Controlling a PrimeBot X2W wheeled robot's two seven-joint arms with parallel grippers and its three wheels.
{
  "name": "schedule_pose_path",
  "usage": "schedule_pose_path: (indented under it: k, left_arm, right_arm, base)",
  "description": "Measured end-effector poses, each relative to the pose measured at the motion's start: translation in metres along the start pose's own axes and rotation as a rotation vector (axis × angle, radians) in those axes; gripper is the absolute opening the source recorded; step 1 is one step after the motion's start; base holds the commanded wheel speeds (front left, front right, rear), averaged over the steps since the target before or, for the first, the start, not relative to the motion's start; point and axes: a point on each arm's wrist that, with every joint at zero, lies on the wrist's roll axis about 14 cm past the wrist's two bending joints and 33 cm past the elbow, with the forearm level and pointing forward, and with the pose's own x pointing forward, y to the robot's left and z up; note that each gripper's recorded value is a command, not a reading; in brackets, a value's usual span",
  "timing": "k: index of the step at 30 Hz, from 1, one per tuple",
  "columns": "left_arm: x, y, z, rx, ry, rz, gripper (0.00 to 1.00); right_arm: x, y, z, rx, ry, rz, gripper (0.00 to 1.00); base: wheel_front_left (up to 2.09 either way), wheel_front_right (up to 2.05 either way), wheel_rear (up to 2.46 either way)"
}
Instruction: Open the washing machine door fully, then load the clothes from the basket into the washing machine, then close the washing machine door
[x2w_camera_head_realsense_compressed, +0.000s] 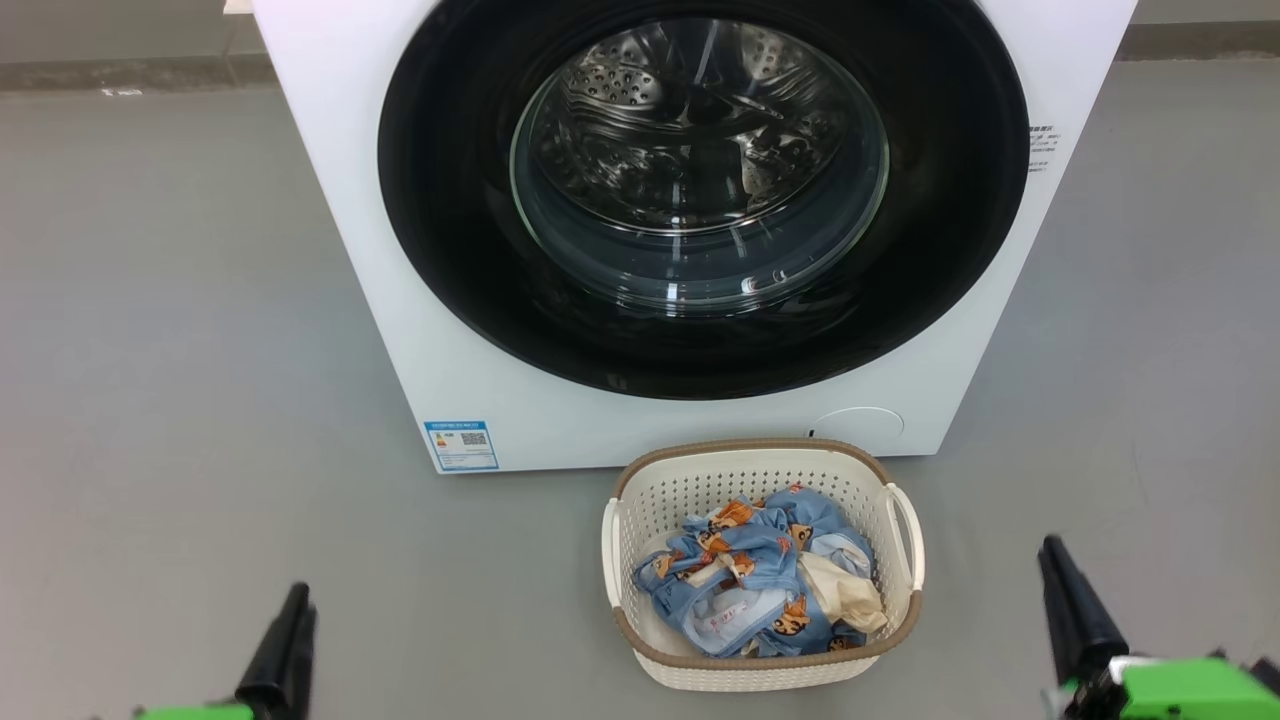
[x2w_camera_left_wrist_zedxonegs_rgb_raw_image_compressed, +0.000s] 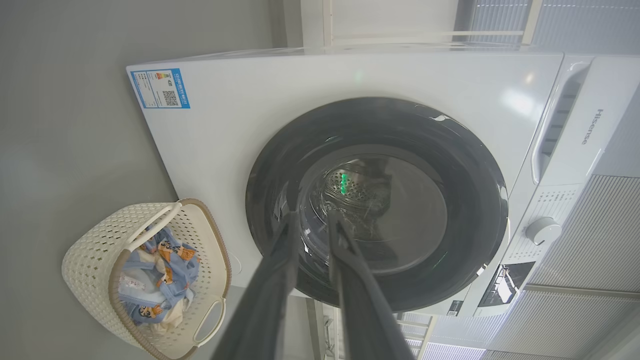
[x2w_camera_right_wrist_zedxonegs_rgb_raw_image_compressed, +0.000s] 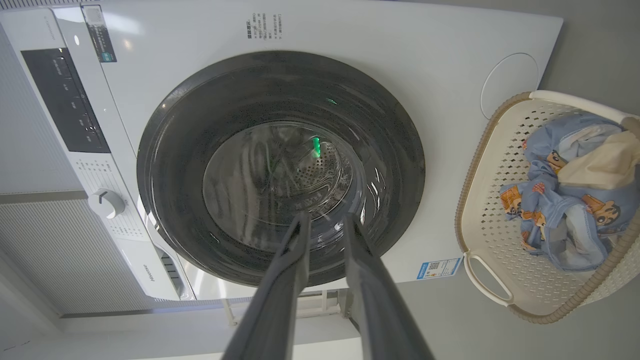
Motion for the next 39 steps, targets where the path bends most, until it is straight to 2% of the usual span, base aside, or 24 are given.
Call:
schedule_pose_path:
  k: [5,14,19,30,39]
  left_arm:
    - [-0.014,0.033,-0.007,-0.029,0.000,0.097,1.00]
    - [-0.014,0.030,-0.008,-0.022,-0.011,0.086,1.00]
    - [-0.014,0.028,-0.008,0.016,-0.012,0.080,1.00]
    - [-0.013,0.023,-0.005,0.113,-0.031,0.068,1.00]
    - [-0.014,0.020,-0.002,0.253,-0.040,0.065,1.00]
  right_arm:
    - [-0.014,-0.032,-0.001,0.017,-0.007,-0.093,1.00]
    - [-0.013,-0.025,0.002,0.005,-0.030,-0.071,1.00]
    - [-0.011,-0.020,0.003,-0.027,-0.037,-0.058,1.00]
    - [-0.011,-0.010,-0.001,-0.198,-0.028,-0.031,1.00]
    - [-0.008,0.001,-0.010,-0.390,0.002,0.003,1.00]
  base:
    - [0.00,0.00,0.00]
    - [0.00,0.00,0.00]
    - [0.00,0.00,0.00]
    - [0.00,0.00,0.00]
    - [0.00,0.00,0.00]
